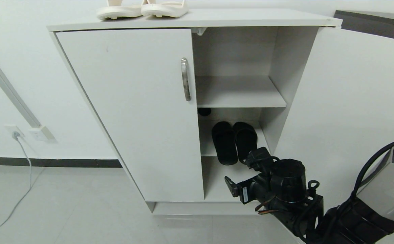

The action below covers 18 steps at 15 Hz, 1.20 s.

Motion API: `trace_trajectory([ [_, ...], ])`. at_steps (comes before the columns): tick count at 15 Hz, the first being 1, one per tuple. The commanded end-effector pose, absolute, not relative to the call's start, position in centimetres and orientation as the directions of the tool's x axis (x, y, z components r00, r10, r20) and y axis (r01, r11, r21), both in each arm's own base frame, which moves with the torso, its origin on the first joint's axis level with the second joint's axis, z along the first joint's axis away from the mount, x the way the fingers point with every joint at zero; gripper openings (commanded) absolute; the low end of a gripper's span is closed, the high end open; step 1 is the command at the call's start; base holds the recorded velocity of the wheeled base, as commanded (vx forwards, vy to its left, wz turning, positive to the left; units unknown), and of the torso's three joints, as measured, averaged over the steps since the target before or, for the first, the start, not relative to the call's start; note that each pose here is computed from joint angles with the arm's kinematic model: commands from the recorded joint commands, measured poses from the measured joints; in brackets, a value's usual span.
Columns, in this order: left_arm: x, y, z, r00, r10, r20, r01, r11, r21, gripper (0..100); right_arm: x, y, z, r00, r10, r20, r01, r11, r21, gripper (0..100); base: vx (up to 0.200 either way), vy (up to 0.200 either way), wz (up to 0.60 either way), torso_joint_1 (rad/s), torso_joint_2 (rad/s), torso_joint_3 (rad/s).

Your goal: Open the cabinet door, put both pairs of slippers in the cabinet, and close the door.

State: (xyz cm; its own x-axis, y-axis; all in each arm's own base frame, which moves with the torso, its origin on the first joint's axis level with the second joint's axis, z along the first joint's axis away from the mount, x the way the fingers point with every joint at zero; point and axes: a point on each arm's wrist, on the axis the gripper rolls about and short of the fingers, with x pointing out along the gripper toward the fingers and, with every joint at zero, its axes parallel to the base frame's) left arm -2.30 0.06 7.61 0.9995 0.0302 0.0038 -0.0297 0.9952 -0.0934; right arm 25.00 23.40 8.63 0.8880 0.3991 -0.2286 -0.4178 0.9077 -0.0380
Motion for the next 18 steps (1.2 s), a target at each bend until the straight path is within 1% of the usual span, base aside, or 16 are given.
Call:
trace_trajectory([
  [1, -2.3, 0.1, 7.6, 1.000, 0.028, 0.003, -0.027, 0.995, -0.094, 0, 25.0, 23.5, 8.4, 0.886, 0.400, -0.233, -0.420, 0.907, -0.040, 100, 0.000, 0.000, 0.00, 0.002, 0.00, 0.207],
  [6, -2.3, 0.0, 7.6, 1.000, 0.025, 0.003, -0.024, 0.995, -0.094, 0, 24.8, 23.7, 8.3, 0.882, 0.407, -0.237, -0.428, 0.903, -0.040, 100, 0.000, 0.000, 0.00, 0.000, 0.00, 0.189],
  [17, -2.3, 0.0, 7.6, 1.000, 0.025, 0.003, -0.024, 0.995, -0.094, 0, 24.9, 24.0, 7.3, 0.887, 0.414, -0.206, -0.431, 0.901, -0.044, 100, 0.000, 0.000, 0.00, 0.000, 0.00, 0.000],
  [18, -2.3, 0.0, 7.6, 1.000, 0.025, 0.003, -0.024, 0.995, -0.094, 0, 24.9, 23.9, 7.3, 0.887, 0.414, -0.206, -0.431, 0.901, -0.044, 100, 0.000, 0.200, 0.00, 0.002, 0.00, 0.002],
])
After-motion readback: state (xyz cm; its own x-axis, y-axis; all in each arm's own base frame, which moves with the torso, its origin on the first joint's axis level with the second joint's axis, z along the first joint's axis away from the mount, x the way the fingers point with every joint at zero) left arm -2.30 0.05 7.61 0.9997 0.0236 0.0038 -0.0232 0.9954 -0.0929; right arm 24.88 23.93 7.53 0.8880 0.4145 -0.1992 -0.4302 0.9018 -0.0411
